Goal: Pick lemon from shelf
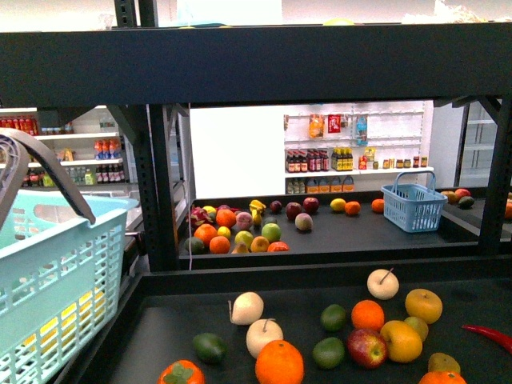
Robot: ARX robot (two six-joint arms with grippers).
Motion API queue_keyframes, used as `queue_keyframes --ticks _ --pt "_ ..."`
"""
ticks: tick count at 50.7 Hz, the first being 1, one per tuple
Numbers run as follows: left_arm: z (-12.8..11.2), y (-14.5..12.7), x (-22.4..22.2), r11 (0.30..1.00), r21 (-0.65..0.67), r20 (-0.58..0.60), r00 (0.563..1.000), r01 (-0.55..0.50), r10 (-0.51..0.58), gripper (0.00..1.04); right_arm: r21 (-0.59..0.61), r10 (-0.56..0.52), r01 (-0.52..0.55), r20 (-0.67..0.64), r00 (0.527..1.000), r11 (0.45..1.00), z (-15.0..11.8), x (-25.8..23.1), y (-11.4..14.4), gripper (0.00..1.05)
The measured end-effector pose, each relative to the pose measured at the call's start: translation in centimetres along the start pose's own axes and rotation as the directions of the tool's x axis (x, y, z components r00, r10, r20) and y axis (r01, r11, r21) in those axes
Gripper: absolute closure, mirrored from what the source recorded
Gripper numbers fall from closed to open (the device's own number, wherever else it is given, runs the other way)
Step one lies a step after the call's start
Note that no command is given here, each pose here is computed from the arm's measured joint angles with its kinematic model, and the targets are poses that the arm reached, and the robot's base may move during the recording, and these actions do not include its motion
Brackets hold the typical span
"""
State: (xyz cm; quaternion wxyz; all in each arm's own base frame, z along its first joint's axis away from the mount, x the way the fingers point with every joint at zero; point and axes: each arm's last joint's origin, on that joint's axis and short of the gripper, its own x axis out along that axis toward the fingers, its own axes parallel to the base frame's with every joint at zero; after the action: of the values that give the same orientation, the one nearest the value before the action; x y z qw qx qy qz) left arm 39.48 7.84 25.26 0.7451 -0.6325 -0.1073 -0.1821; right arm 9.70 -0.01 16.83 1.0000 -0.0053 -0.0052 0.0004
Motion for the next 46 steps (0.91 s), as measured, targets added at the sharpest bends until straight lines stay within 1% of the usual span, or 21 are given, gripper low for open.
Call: queue_keyframes --ticks 14,19,26,33,46 --pt "3.6 1.3 -1.4 1.0 -0.012 0.043 0.999 0.009 -0.009 0.98 0.0 0.0 0.0 0.0 1.0 1.0 0.0 0.0 0.0 0.07" --pt "5.6 1.8 -2.4 1.0 -0.005 0.08 0.997 0.013 -0.012 0.98 0.0 0.0 0.0 0.0 1.0 1.0 0.0 0.0 0.0 0.07" --pt "7.5 2.3 -3.5 1.0 0.008 0.117 0.993 0.011 -0.012 0.98 0.0 0.0 0.0 0.0 1.0 1.0 0.0 0.0 0.0 0.07" --pt "8.4 3.1 -4.2 1.0 0.003 0.141 0.99 -0.013 0.012 0.98 0.0 0.0 0.0 0.0 1.0 1.0 0.0 0.0 0.0 0.07" --pt "8.9 4.6 -5.2 0.998 -0.036 0.142 0.988 -0.053 0.057 0.98 0.0 0.0 0.0 0.0 1.0 1.0 0.0 0.0 0.0 0.07"
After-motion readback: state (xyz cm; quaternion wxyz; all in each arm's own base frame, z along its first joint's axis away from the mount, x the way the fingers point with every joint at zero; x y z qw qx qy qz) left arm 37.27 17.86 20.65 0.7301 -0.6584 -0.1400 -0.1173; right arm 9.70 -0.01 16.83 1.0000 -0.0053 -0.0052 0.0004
